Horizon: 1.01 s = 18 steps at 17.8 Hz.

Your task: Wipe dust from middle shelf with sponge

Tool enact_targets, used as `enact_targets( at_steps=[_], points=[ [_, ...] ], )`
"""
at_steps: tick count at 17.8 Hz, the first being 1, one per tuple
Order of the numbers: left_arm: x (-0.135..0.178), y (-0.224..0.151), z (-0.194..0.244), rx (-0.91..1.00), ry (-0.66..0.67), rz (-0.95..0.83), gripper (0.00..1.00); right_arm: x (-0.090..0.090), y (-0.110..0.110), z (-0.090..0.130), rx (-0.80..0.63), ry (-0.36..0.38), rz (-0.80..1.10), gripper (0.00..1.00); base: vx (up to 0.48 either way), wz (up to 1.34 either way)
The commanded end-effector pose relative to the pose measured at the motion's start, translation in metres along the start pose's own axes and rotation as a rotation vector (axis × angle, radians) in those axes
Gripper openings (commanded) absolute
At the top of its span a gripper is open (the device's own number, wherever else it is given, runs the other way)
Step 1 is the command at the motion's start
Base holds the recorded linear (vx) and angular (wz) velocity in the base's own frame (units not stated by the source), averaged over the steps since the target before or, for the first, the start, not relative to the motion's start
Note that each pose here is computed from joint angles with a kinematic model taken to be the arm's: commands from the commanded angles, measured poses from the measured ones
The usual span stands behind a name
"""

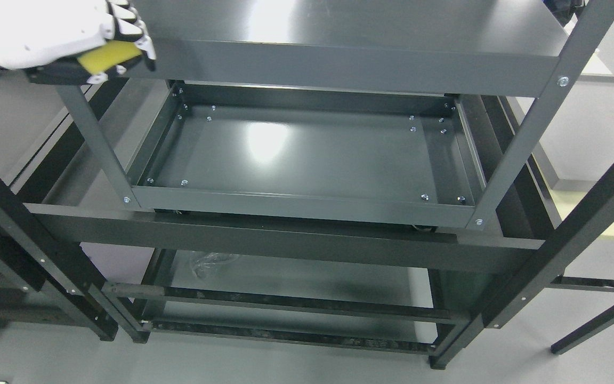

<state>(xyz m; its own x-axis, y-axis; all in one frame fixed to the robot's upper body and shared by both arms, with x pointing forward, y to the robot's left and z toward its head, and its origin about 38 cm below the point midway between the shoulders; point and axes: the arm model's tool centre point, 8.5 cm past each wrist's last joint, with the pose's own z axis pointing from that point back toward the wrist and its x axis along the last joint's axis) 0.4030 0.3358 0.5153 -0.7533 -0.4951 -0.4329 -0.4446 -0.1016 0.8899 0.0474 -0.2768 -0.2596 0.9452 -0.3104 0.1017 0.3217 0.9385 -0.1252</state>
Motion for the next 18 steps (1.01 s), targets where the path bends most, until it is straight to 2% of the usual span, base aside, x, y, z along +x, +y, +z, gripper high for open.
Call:
enact_targets(
  at_steps=[1,4,6,8,11,13,15,16,18],
  points=[
    [-0.006,0.079,0.058,0.234,0.062,0.027,0.0,0.002,-0.01,-0.001,-0.019,0.049,0.003,1.0,0.0,0.0],
    [0.002,0.092,0.023,0.524,-0.083,0.178,0.0,0.002,-0.01,-0.001,-0.019,0.049,0.003,1.0,0.0,0.0],
    [0.013,0.086,-0.016,0.642,-0.187,0.257,0.0,0.002,-0.01,-0.001,-0.019,0.049,0.003,1.0,0.0,0.0],
    [0.041,0.062,-0.081,0.738,-0.329,0.396,0.0,0.002,-0.01,-0.001,-0.019,0.049,0.003,1.0,0.0,0.0],
    [0.099,0.023,-0.166,0.799,-0.493,0.616,0.0,0.002,-0.01,-0.001,-0.019,0.049,0.003,1.0,-0.002,0.01],
    [0.141,-0.009,-0.212,0.751,-0.525,0.696,0.0,0.002,-0.01,-0.001,-0.019,0.049,0.003,1.0,0.0,0.0],
    [0.186,-0.056,-0.25,0.731,-0.511,0.84,0.0,0.002,-0.01,-0.001,-0.019,0.051,0.003,1.0,0.0,0.0],
    [0.202,-0.089,-0.26,0.702,-0.463,0.925,0.0,0.002,-0.01,-0.001,-0.019,0.049,0.003,1.0,0.0,0.0],
    [0.217,-0.176,-0.25,0.584,-0.276,1.087,0.0,0.002,-0.011,-0.001,-0.021,0.049,0.003,1.0,0.0,0.0]
  ],
)
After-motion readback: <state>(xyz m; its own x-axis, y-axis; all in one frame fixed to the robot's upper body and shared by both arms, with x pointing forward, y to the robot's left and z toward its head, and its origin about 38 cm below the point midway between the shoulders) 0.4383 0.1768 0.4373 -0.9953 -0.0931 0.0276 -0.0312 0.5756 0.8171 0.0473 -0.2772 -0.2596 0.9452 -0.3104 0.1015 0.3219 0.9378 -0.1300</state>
